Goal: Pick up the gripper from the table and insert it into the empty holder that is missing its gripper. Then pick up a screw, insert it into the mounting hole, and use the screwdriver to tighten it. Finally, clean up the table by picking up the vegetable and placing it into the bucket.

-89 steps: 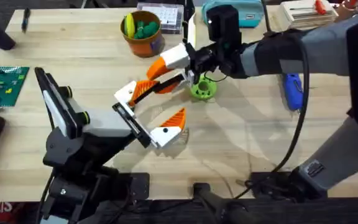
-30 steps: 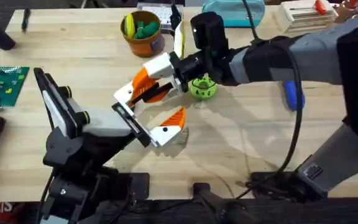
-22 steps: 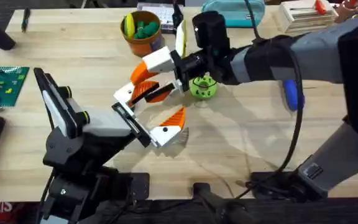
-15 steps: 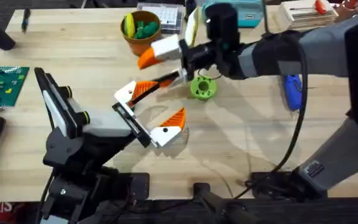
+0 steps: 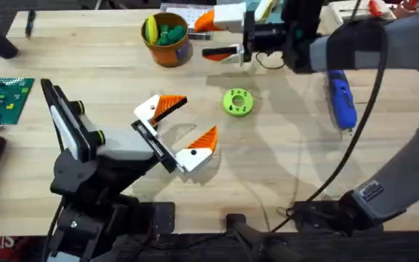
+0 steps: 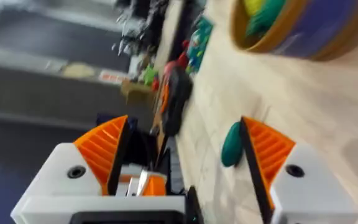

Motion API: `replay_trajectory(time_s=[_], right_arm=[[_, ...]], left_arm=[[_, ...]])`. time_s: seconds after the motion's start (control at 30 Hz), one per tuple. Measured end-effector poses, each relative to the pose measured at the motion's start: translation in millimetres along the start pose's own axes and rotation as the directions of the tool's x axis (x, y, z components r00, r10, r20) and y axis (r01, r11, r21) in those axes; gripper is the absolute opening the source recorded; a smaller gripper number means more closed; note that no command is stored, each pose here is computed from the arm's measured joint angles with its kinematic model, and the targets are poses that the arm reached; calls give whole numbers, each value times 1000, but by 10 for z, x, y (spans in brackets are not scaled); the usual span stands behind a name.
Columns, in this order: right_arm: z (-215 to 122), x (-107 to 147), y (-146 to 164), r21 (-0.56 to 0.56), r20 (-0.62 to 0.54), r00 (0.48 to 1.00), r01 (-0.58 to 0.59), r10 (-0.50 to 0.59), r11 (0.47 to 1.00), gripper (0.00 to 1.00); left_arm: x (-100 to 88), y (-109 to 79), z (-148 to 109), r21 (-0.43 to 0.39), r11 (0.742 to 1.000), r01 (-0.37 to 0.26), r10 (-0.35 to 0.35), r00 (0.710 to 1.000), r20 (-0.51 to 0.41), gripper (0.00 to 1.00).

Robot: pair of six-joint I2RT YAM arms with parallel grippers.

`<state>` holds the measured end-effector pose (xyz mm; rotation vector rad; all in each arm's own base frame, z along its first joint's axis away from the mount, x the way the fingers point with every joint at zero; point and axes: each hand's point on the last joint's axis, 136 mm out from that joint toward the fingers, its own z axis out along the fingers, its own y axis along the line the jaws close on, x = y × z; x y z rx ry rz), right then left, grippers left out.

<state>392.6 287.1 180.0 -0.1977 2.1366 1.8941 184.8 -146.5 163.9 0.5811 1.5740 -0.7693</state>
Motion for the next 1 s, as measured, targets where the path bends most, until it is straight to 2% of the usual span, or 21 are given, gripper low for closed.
replay_trajectory(time_s=[0.13,0.27,0.43,0.53,0.63,0.73,0.87,1.0], right_arm=[[-63,-132,-120,116,40,998,-59,55,991,993],[-113,-136,-75,267,24,999,-37,32,963,993],[-167,23,341,393,-108,983,178,-147,902,994],[-194,223,689,377,-218,930,361,-297,853,994],[-279,519,895,348,-321,874,468,-366,812,994],[-386,729,940,341,-383,853,487,-354,804,995],[-487,973,888,331,-457,840,465,-292,821,995],[-509,1070,907,300,-486,825,468,-290,831,995]], left_arm=[[0,-3,0,2,1000,0,0,1000,0,990],[1,-6,0,3,1000,0,0,1000,0,990],[0,-6,0,3,1000,-1,1,1000,0,990],[1,-6,0,3,1000,0,0,1000,0,990],[1,-6,0,3,1000,0,0,1000,0,990],[1,-6,0,3,1000,0,0,1000,0,990],[1,-6,0,3,1000,0,0,1000,0,990],[0,-6,0,3,1000,-1,1,1000,0,990]])
